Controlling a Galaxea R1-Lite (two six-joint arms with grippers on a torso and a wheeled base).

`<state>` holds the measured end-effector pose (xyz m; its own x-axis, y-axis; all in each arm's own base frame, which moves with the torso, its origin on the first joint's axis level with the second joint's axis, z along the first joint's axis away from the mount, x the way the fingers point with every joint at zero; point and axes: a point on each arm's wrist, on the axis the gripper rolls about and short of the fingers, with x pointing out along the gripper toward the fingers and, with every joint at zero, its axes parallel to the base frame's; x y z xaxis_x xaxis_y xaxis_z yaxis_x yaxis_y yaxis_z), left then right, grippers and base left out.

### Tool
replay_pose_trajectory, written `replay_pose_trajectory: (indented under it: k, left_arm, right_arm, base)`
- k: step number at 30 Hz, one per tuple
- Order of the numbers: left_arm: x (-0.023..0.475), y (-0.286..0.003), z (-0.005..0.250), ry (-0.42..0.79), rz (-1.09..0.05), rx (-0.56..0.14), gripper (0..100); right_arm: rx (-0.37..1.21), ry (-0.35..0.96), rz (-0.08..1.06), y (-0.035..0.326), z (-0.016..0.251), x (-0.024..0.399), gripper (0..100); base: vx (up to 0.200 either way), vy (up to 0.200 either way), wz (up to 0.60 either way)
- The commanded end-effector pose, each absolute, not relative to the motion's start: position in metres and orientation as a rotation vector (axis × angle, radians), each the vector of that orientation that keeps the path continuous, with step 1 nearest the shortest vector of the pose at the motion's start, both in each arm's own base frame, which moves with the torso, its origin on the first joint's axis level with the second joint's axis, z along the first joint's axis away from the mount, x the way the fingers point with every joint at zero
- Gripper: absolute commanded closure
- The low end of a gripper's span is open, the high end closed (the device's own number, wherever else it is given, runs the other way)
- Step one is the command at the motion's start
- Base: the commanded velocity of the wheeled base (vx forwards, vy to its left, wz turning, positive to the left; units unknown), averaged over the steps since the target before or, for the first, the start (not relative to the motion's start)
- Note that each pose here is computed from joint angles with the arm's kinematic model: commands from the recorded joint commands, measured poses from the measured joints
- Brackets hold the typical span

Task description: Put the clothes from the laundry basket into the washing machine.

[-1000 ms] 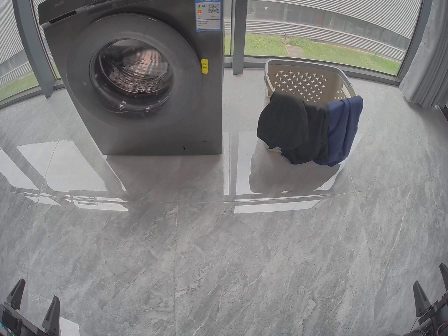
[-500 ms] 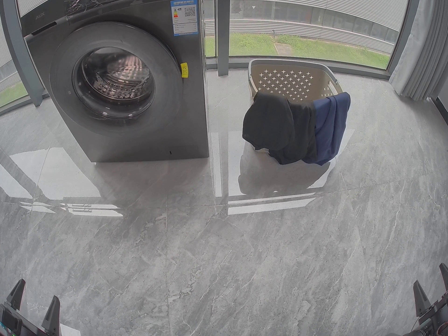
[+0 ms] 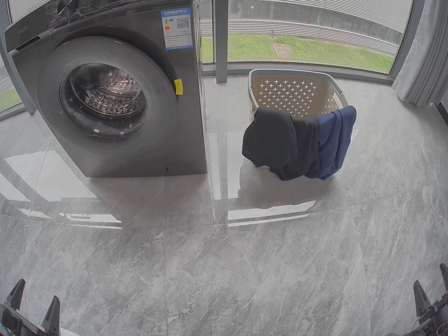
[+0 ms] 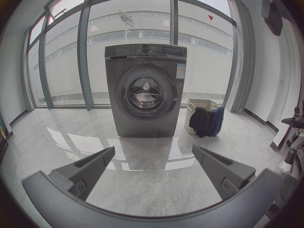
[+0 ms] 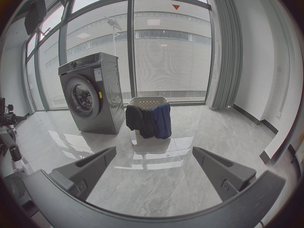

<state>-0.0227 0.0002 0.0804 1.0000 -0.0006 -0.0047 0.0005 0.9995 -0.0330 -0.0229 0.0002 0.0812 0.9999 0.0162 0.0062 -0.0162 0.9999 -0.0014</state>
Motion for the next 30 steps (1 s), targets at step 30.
replay_pose_trajectory:
  k: [30]
  left_arm:
    - [-0.0228, 0.0002, 0.0759, 0.005, 0.002, -0.035, 0]
  right_arm:
    - [-0.002, -0.003, 0.017, 0.0002, 0.0760, -0.0227, 0]
  base:
    - [0.000, -0.120, 0.00]
